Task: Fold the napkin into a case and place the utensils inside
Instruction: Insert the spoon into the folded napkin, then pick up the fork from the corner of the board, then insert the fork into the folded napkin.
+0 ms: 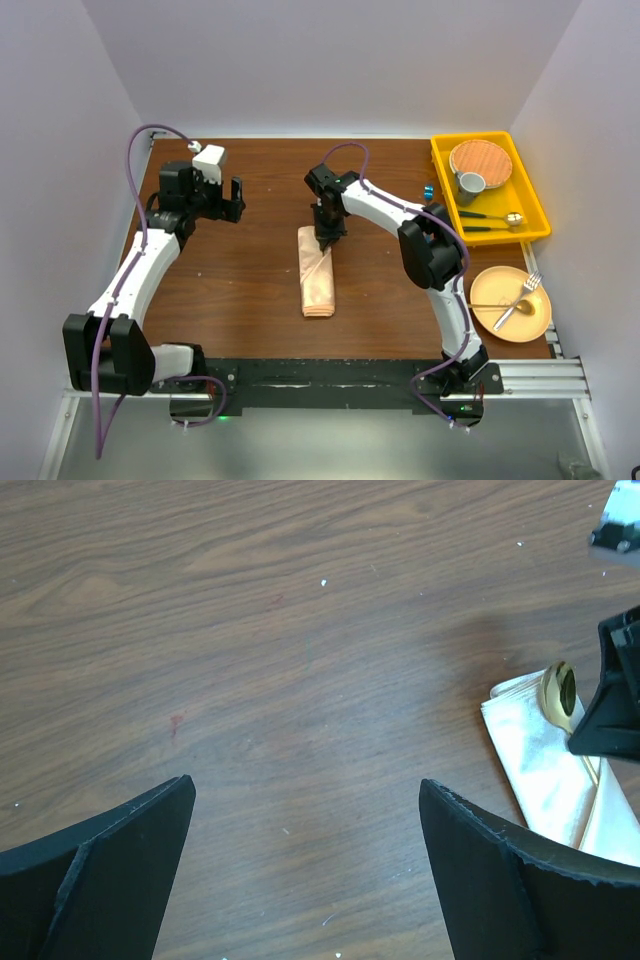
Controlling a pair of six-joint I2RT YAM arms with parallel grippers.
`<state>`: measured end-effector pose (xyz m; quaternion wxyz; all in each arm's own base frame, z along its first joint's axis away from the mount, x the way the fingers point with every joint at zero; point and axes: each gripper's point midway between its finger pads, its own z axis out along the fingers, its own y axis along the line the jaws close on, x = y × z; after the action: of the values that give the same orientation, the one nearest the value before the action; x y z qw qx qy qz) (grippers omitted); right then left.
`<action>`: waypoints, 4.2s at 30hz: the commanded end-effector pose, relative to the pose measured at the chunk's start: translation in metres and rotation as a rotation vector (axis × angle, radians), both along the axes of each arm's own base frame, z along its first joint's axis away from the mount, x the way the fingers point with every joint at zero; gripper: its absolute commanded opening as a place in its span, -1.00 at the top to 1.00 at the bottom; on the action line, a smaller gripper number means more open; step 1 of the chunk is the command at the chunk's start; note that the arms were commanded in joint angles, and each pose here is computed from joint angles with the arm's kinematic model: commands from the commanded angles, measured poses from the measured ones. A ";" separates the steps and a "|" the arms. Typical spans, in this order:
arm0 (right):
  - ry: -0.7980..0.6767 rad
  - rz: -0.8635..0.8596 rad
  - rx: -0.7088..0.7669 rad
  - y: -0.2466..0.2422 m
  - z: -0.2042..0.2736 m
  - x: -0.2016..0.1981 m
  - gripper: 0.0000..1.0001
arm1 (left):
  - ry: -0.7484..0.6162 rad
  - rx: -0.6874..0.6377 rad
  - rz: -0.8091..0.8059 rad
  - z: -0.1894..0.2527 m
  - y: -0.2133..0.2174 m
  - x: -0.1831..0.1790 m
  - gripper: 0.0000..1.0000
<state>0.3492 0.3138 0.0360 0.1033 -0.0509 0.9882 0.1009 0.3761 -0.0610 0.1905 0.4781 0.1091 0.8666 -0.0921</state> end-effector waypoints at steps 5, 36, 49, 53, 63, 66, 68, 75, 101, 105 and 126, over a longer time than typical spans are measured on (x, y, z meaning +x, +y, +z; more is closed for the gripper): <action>0.021 -0.038 0.031 -0.002 0.016 -0.010 1.00 | -0.043 -0.021 0.000 0.011 0.000 -0.005 -1.00; -0.331 -0.055 -0.191 -0.236 0.104 0.131 -0.04 | -0.051 -0.041 -0.031 0.012 -0.007 0.014 -1.00; -0.286 -0.172 -0.228 -0.321 0.064 0.159 0.08 | -0.036 -0.049 -0.044 0.009 -0.011 0.028 -1.00; -0.270 -0.170 -0.209 -0.318 0.057 0.159 0.19 | -0.033 -0.048 -0.046 0.009 -0.012 0.032 -1.00; -0.212 -0.186 -0.230 -0.321 0.027 0.142 0.21 | -0.021 -0.051 -0.051 0.005 -0.013 0.039 -1.00; -0.194 -0.191 -0.232 -0.321 0.016 0.143 0.22 | -0.016 -0.052 -0.051 0.004 -0.013 0.040 -1.00; -0.195 -0.196 -0.229 -0.321 0.013 0.146 0.22 | -0.013 -0.054 -0.056 0.004 -0.014 0.040 -1.00; -0.171 -0.190 -0.213 -0.318 -0.006 0.152 0.31 | -0.009 -0.055 -0.056 0.002 -0.014 0.041 -1.00; -0.442 -0.130 0.194 -0.054 0.168 0.135 1.00 | -0.039 -0.103 -0.035 0.005 -0.016 0.026 -1.00; -0.440 -0.118 0.175 -0.023 0.162 0.119 1.00 | -0.050 -0.088 -0.027 0.005 -0.013 0.016 -1.00; -0.542 -0.068 0.058 0.025 0.094 0.091 1.00 | -0.067 -0.120 -0.012 -0.003 -0.013 -0.011 -1.00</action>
<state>0.4269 0.3343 0.1018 0.3115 -0.0501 0.9435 0.1008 0.3628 -0.0760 0.1693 0.4788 0.0916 0.8612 -0.1440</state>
